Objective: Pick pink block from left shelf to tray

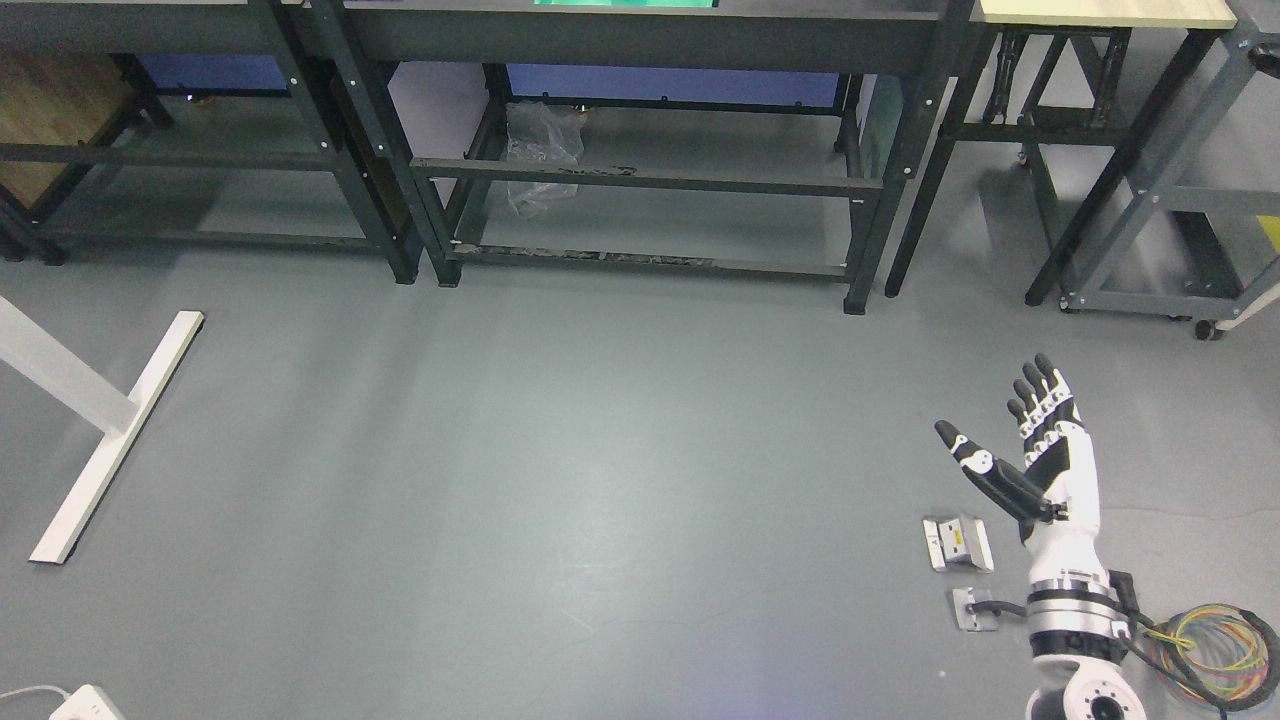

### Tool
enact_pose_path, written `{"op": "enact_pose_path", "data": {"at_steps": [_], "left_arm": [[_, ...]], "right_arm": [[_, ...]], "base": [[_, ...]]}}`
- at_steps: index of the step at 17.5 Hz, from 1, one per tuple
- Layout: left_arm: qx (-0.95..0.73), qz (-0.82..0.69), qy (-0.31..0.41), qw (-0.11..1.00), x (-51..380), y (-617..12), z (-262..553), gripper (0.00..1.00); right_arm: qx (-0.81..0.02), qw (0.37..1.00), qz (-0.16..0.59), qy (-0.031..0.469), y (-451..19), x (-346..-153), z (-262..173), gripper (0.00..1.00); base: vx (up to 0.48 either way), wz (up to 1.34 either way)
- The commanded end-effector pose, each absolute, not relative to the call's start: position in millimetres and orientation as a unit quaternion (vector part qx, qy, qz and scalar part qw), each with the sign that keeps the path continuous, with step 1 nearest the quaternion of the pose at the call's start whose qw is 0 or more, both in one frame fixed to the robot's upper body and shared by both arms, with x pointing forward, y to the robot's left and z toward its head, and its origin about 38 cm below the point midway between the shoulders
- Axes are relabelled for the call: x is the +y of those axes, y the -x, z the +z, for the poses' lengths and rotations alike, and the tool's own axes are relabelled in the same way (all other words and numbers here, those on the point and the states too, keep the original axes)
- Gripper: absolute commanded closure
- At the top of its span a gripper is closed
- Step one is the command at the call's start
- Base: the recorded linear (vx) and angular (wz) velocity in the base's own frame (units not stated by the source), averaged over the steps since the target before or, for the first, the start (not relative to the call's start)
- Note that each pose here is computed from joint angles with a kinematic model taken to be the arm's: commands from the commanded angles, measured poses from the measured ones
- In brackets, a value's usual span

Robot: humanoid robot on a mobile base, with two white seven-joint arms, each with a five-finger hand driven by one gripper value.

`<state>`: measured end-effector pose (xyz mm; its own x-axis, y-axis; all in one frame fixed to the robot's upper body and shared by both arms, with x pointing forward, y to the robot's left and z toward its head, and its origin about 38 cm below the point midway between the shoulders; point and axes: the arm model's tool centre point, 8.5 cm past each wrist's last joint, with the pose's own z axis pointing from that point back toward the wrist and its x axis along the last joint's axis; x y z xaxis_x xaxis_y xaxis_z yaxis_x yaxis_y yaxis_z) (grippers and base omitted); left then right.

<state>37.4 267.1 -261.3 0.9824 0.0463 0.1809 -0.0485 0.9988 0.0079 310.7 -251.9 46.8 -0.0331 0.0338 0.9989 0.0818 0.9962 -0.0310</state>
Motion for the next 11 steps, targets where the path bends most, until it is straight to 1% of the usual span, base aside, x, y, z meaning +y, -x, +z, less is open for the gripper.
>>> {"op": "enact_pose_path", "data": {"at_steps": [1,5,7,11], "left_arm": [[-0.087,0.023,-0.015,0.996,278.4,-31.5,-260.6,0.0],[-0.087,0.023,-0.015,0.996,278.4,-31.5,-260.6,0.0],[-0.087,0.023,-0.015,0.996,278.4,-31.5,-260.6,0.0],[-0.087,0.023,-0.015,0.996,278.4,-31.5,-260.6,0.0]], "right_arm": [[-0.718,0.695,-0.002,0.034,-308.9,-247.0,46.2,0.0],[-0.718,0.695,0.002,0.029,-309.4,-245.1,46.6,0.0],[-0.724,0.69,0.012,0.019,-311.0,-242.6,49.0,0.0],[-0.728,0.685,0.006,0.018,-316.4,-244.3,52.4,0.0]], "base": [[0.0,0.0],[0.0,0.0],[0.0,0.0],[0.0,0.0]]}}
